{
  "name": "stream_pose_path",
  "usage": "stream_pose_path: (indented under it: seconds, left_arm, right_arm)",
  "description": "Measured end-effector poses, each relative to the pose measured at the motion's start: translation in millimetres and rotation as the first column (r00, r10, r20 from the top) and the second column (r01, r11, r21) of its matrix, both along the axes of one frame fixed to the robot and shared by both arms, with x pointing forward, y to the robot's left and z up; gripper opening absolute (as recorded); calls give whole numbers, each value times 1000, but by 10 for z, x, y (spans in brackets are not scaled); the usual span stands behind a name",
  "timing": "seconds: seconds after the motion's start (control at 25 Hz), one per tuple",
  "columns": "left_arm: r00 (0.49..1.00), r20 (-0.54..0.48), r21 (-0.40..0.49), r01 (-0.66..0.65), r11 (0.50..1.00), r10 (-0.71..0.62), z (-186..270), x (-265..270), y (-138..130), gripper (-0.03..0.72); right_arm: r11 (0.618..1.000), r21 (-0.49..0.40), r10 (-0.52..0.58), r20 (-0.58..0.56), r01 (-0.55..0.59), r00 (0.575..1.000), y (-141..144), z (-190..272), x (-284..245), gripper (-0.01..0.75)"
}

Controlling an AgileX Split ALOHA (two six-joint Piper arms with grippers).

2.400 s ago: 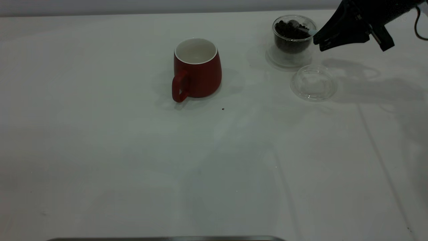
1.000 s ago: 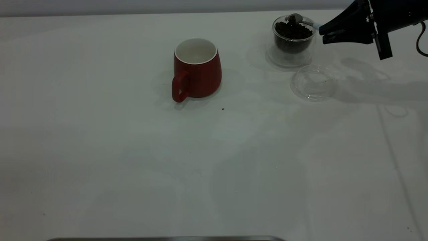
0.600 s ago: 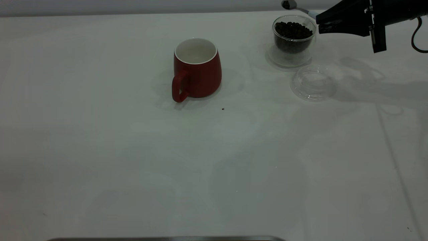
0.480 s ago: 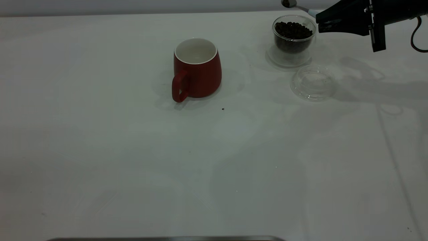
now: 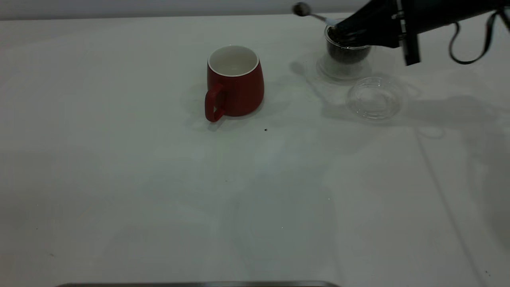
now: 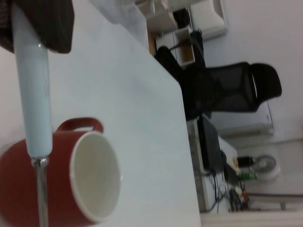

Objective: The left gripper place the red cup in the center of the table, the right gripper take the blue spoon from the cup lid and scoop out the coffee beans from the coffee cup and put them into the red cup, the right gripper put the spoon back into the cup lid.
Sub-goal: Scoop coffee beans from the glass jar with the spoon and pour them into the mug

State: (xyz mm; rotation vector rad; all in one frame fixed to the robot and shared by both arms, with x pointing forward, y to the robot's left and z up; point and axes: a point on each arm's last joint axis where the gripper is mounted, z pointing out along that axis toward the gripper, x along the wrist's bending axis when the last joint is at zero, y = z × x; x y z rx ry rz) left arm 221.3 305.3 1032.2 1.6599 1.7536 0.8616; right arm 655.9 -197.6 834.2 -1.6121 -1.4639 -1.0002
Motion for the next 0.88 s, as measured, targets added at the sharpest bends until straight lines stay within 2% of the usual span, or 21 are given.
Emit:
stream_pose_path:
  seconds: [0.24,0.44,0.68,0.88]
  left_arm:
    - [1000,0,0,0,1000,0,0,0,0,587]
    - [1000,0,0,0,1000,0,0,0,0,587]
    - [1000,0,0,0,1000,0,0,0,0,587]
    - [1000,0,0,0,1000,0,0,0,0,587]
  right_arm:
    - [996,-1,85,0,-85,996,347,0,-101,113]
    - [990,-9,143,0,-143,990,530,-7,-178,113]
    - [977,-40,210,2,-210,978,627,-32,-254,113]
    - [970,-63,236,47,-233,971,623,-47,-254,113]
